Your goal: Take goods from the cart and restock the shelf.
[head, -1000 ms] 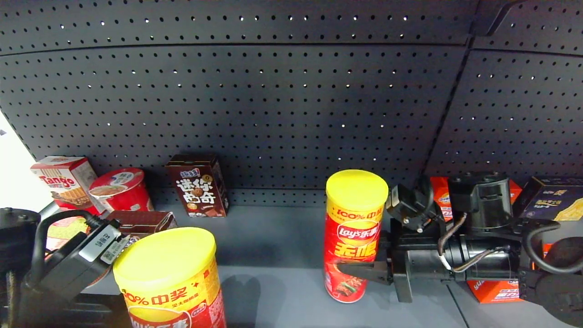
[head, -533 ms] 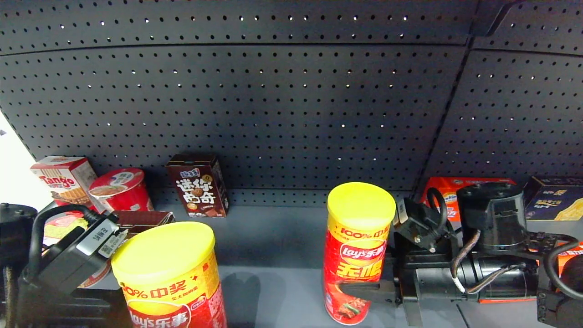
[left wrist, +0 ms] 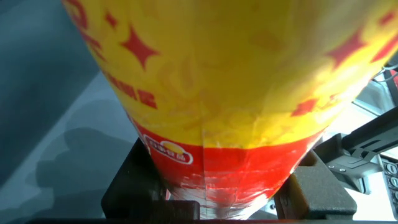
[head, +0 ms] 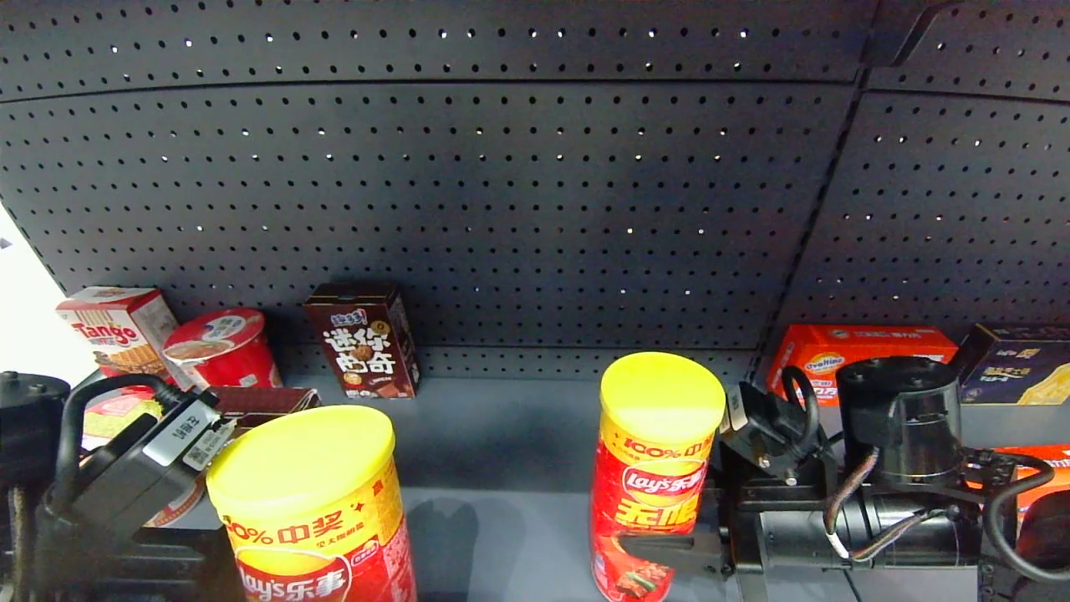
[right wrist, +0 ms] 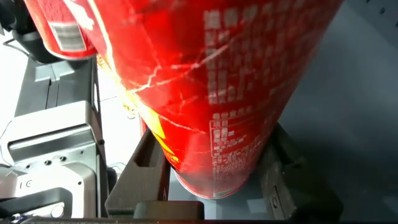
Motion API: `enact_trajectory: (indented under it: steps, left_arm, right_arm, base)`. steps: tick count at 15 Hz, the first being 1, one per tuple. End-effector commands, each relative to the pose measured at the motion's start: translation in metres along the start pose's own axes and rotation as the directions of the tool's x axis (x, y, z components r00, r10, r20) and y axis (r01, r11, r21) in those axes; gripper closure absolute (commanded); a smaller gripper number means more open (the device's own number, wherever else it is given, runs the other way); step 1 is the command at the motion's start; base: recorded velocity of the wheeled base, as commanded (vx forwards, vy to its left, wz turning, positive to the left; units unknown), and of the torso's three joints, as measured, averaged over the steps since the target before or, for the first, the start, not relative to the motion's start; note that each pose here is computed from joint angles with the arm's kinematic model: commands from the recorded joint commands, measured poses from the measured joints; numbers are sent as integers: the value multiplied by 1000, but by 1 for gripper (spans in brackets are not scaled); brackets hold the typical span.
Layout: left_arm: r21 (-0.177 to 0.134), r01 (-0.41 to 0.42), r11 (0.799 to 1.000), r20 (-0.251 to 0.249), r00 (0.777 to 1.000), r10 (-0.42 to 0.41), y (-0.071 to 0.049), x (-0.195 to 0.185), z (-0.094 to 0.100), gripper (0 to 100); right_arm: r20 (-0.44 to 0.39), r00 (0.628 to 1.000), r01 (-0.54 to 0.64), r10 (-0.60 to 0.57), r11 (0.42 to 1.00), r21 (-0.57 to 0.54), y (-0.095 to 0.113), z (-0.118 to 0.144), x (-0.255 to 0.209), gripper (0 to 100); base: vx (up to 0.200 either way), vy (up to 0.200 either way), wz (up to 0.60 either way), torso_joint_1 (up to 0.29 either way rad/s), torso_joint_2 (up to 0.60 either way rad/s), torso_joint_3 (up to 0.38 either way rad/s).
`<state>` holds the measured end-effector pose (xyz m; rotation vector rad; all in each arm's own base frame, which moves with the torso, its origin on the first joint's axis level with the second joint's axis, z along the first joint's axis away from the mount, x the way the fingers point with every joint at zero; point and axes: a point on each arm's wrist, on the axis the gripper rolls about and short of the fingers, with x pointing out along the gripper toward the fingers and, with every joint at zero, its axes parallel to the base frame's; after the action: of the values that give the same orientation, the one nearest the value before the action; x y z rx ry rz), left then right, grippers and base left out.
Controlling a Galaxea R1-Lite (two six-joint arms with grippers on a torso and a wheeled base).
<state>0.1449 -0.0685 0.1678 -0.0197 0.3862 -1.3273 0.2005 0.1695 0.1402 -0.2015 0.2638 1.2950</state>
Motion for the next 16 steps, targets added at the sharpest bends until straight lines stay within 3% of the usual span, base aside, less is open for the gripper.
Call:
enact_trajectory:
  steps: [1, 13, 14, 16]
  left_arm:
    - [-4, 0, 1000, -3, 1000, 0, 1, 1, 0, 100]
    - [-25, 4, 1000, -16, 1000, -4, 4, 3, -4, 100]
    - [-26, 4, 1000, -16, 1000, -5, 4, 3, -4, 100]
    - [-25, 5, 1000, -15, 1000, -6, 4, 3, -4, 100]
  right_arm:
    - [-13, 1000, -6, 6, 1000, 9, 0, -4, 2, 100]
    - [-28, 1000, -13, 13, 1000, 15, 6, -9, 1, 100]
    - [-25, 1000, -13, 13, 1000, 12, 7, -10, 0, 0]
    - [-12, 1000, -8, 8, 1000, 4, 7, -10, -1, 0]
  base:
    - [0, 0, 0, 0, 0, 0]
    - [0, 0, 0, 0, 0, 0]
    - [0, 0, 0, 0, 0, 0]
    - [0, 0, 0, 0, 0, 0]
